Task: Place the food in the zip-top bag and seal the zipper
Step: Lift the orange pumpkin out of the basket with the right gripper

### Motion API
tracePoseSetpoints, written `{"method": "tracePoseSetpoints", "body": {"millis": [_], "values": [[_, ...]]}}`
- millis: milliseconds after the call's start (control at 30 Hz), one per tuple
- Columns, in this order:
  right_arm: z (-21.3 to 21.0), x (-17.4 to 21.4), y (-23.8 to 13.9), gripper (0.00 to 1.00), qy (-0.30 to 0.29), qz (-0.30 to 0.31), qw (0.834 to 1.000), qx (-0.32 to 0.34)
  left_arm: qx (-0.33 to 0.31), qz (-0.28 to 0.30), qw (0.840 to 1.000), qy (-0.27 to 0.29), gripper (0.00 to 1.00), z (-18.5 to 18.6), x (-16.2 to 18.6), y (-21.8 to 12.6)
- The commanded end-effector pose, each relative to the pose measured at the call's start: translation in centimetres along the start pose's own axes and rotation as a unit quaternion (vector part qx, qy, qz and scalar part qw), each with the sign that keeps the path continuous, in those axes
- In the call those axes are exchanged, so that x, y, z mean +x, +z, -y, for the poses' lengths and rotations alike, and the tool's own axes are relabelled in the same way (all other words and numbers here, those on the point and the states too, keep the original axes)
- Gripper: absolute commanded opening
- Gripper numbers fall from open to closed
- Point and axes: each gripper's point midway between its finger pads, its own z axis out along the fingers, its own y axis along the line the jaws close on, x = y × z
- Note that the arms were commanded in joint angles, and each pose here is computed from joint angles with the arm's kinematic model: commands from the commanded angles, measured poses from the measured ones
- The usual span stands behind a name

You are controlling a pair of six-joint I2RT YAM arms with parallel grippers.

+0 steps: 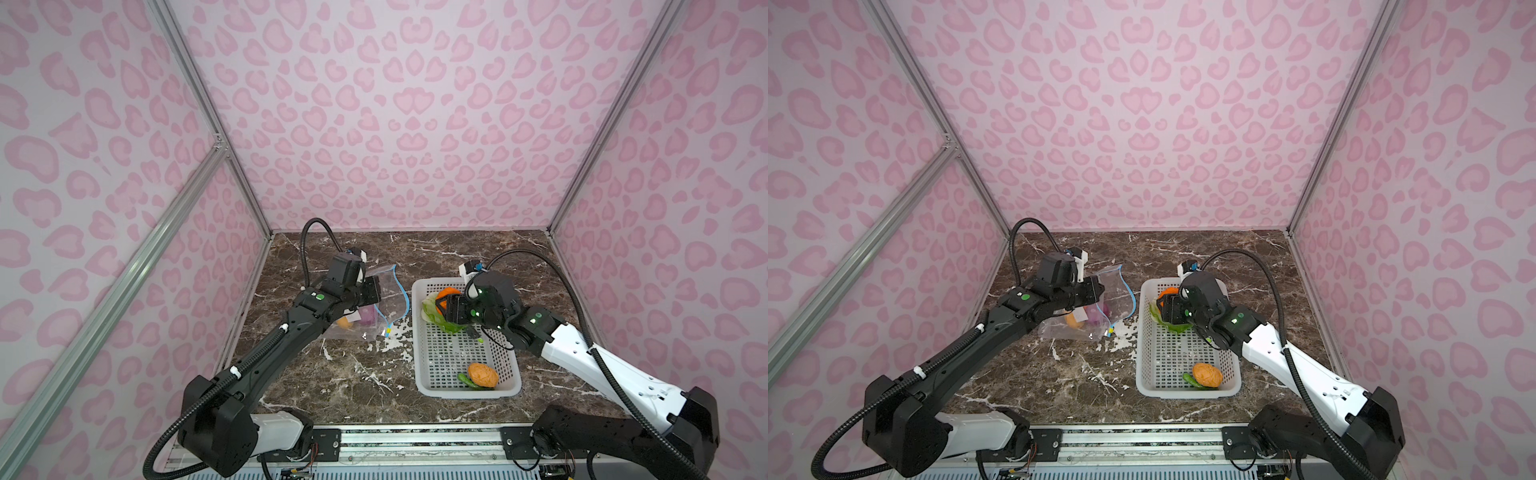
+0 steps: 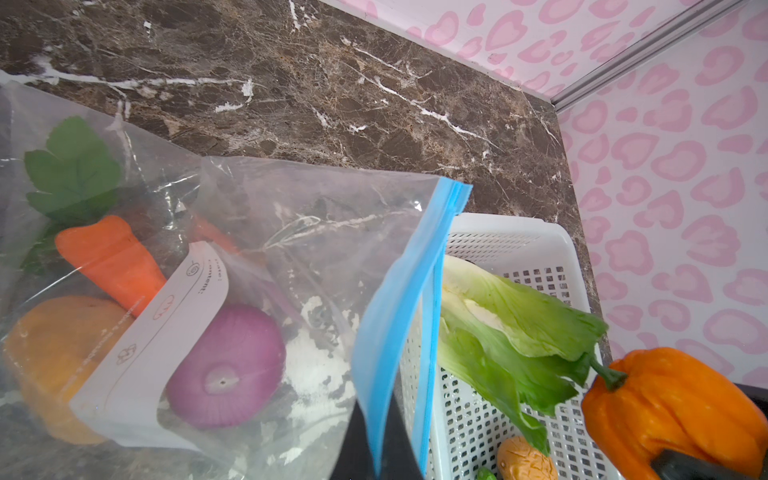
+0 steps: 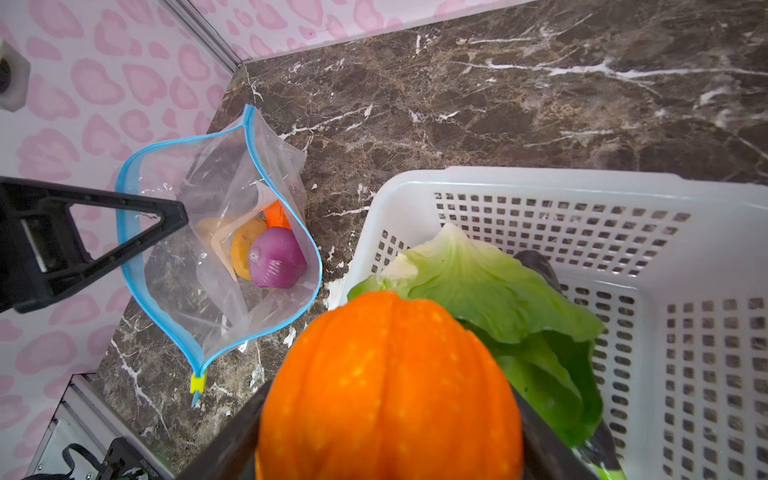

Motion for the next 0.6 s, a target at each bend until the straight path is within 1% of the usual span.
{"method": "tracePoseSetpoints", "body": {"millis": [0,133,300,567], "values": [[0.0,-0.3,0.6,0.7,-0.013,0.004,1.0,0.002,0.008,0.012,1.0,0.0,0.02,0.4,-0.6,-0.2],[1.5,1.1,0.7,0.7,-0.015,-0.024,0.999,0.026,0.01,0.011,1.0,0.0,0.02,0.5,-0.6,-0.1],[4.2,4.4,0.1,0.7,-0.008,-0.077,0.996,0.05,0.012,0.008,1.0,-0.001,0.02,0.5,-0.5,0.0],[7.6,9.6,-2.1,0.71,0.001,-0.166,0.983,0.073,0.013,0.006,1.0,-0.004,0.02,0.5,-0.4,0.1]]}}
